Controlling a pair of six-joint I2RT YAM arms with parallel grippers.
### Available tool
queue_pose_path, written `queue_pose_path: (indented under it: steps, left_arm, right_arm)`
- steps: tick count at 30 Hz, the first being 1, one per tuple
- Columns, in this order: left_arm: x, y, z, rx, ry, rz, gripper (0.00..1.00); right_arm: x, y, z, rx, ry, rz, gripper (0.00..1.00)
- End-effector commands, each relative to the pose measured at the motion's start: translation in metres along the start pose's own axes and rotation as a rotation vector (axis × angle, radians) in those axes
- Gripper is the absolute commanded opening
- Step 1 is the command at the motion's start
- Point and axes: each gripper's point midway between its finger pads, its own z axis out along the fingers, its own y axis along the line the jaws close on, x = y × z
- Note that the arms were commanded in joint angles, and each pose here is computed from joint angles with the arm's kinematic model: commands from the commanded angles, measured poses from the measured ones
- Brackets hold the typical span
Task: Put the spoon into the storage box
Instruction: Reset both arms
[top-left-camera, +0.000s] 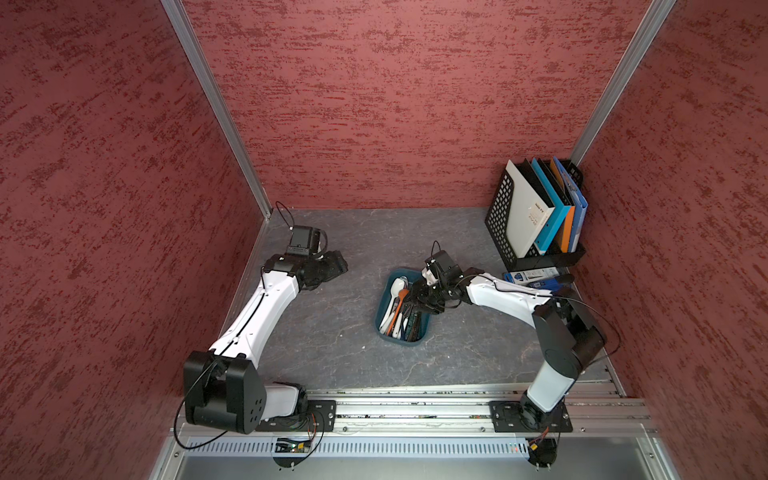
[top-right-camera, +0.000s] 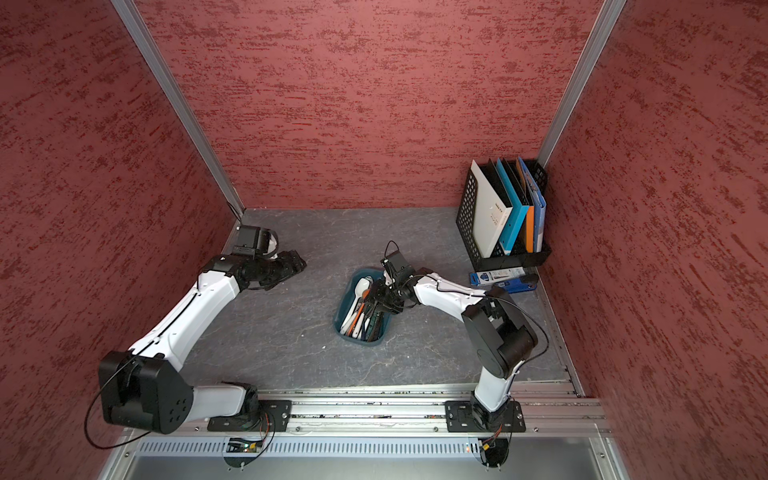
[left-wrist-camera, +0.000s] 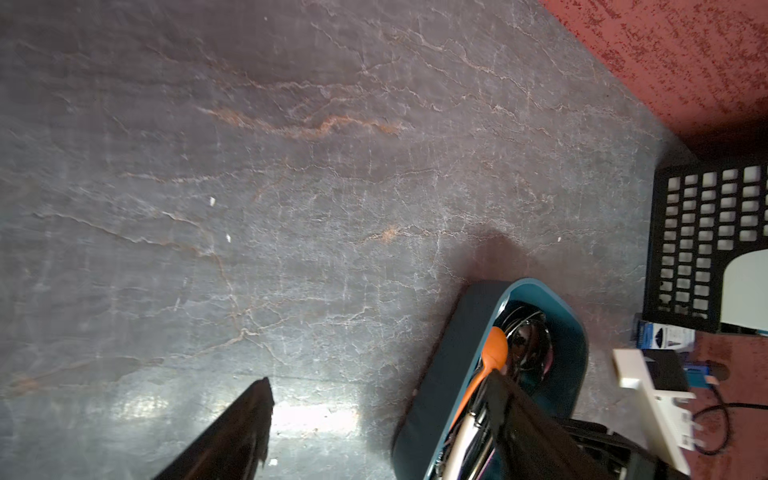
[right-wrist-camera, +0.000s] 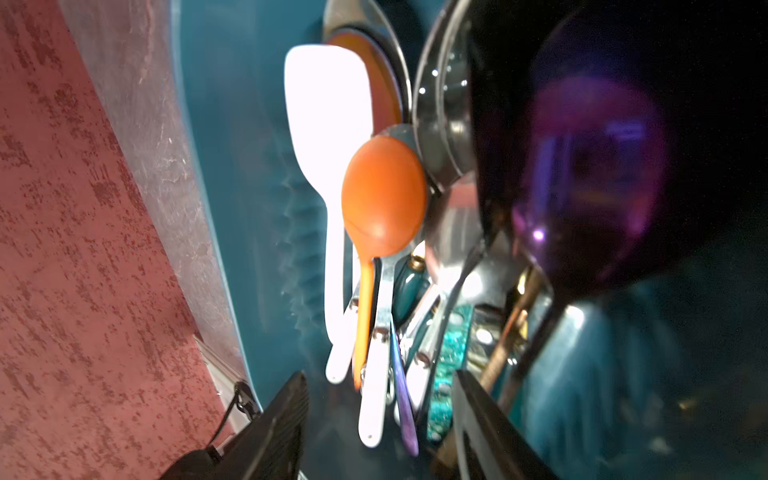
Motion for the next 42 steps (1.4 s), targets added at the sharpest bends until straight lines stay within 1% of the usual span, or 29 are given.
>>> queue_pose_path:
  steps: [1,3,4,5,6,8,9,10,12,13,14,16,18,21,22,23,24,26,27,28,30,31,32,33,37,38,42]
  left_arm:
    - [-0.012,0.013,-0.012,-0.05,-0.099,0.103,0.86]
    - [-0.017,0.023,-0.018,-0.066,-0.158,0.119,0.91]
    - [-0.022,0.031,-0.021,-0.088,-0.201,0.122,0.97]
    - [-0.026,0.039,-0.024,-0.119,-0.235,0.119,1.0]
    - [-0.029,0.049,-0.026,-0.148,-0.269,0.121,1.0]
    - [-0.035,0.063,-0.025,-0.186,-0.321,0.131,1.0]
    - [-0.038,0.072,-0.022,-0.207,-0.338,0.136,1.0]
    - [-0.041,0.079,-0.018,-0.225,-0.353,0.135,1.0]
    - [-0.043,0.086,-0.005,-0.234,-0.386,0.159,1.0]
    - [-0.045,0.088,0.001,-0.232,-0.415,0.174,1.0]
    - [-0.047,0.089,0.007,-0.226,-0.451,0.195,1.0]
    - [-0.051,0.09,0.015,-0.208,-0.532,0.221,1.0]
    - [-0.056,0.088,0.021,-0.176,-0.618,0.251,1.0]
    - [-0.056,0.088,0.032,-0.14,-0.713,0.303,1.0]
    - [-0.054,0.086,0.037,-0.126,-0.722,0.325,1.0]
    - [-0.053,0.085,0.041,-0.121,-0.737,0.342,1.0]
    - [-0.056,0.085,0.041,-0.124,-0.751,0.337,1.0]
    - [-0.057,0.077,0.043,-0.079,-0.794,0.392,1.0]
    - [-0.053,0.076,0.05,-0.057,-0.78,0.404,1.0]
    - [-0.05,0.076,0.055,-0.046,-0.785,0.414,1.0]
    - [-0.047,0.079,0.065,-0.052,-0.786,0.421,1.0]
    - [-0.05,0.078,0.065,-0.059,-0.786,0.424,1.0]
    - [-0.048,0.079,0.068,-0.058,-0.759,0.415,1.0]
    - [-0.05,0.08,0.068,-0.057,-0.769,0.415,1.0]
    - [-0.051,0.081,0.07,-0.025,-0.733,0.404,1.0]
    - [-0.052,0.081,0.07,-0.023,-0.741,0.405,1.0]
    - [-0.051,0.081,0.07,-0.023,-0.736,0.405,1.0]
  right_arm:
    - [-0.013,0.017,-0.035,0.029,-0.099,-0.142,0.59]
    - [-0.022,0.019,-0.054,0.071,-0.168,-0.242,0.6]
    - [-0.029,0.021,-0.066,0.093,-0.221,-0.317,0.61]
    - [-0.035,0.02,-0.076,0.116,-0.269,-0.376,0.62]
    - [-0.042,0.018,-0.088,0.15,-0.33,-0.458,0.65]
    - [-0.059,0.015,-0.117,0.219,-0.481,-0.584,0.81]
    - [-0.068,0.01,-0.131,0.263,-0.564,-0.635,0.92]
    - [-0.077,0.004,-0.142,0.305,-0.639,-0.684,0.98]
    - [-0.094,-0.017,-0.155,0.391,-0.745,-0.756,0.98]
    - [-0.105,-0.029,-0.161,0.414,-0.782,-0.753,0.99]
    - [-0.116,-0.047,-0.164,0.427,-0.793,-0.717,0.99]
    - [-0.142,-0.09,-0.172,0.476,-0.805,-0.602,0.99]
    - [-0.16,-0.124,-0.178,0.556,-0.854,-0.563,0.99]
    - [-0.176,-0.157,-0.179,0.564,-0.94,-0.523,0.99]
    - [-0.178,-0.164,-0.182,0.545,-0.961,-0.511,0.99]
    - [-0.18,-0.18,-0.173,0.544,-0.953,-0.499,0.99]
    - [-0.182,-0.182,-0.172,0.527,-0.977,-0.526,0.99]
    - [-0.181,-0.179,-0.178,0.478,-1.035,-0.565,0.99]
    - [-0.178,-0.179,-0.178,0.429,-1.056,-0.582,0.99]
    - [-0.173,-0.18,-0.18,0.417,-1.084,-0.589,0.99]
    - [-0.16,-0.176,-0.175,0.366,-1.108,-0.652,0.99]
    - [-0.159,-0.179,-0.173,0.367,-1.119,-0.651,0.99]
    - [-0.158,-0.182,-0.173,0.367,-1.128,-0.645,0.99]
    - [-0.158,-0.183,-0.173,0.373,-1.128,-0.639,0.99]
    - [-0.16,-0.19,-0.177,0.406,-1.144,-0.597,0.99]
    - [-0.162,-0.192,-0.179,0.414,-1.146,-0.58,0.99]
    - [-0.162,-0.192,-0.179,0.417,-1.149,-0.578,0.99]
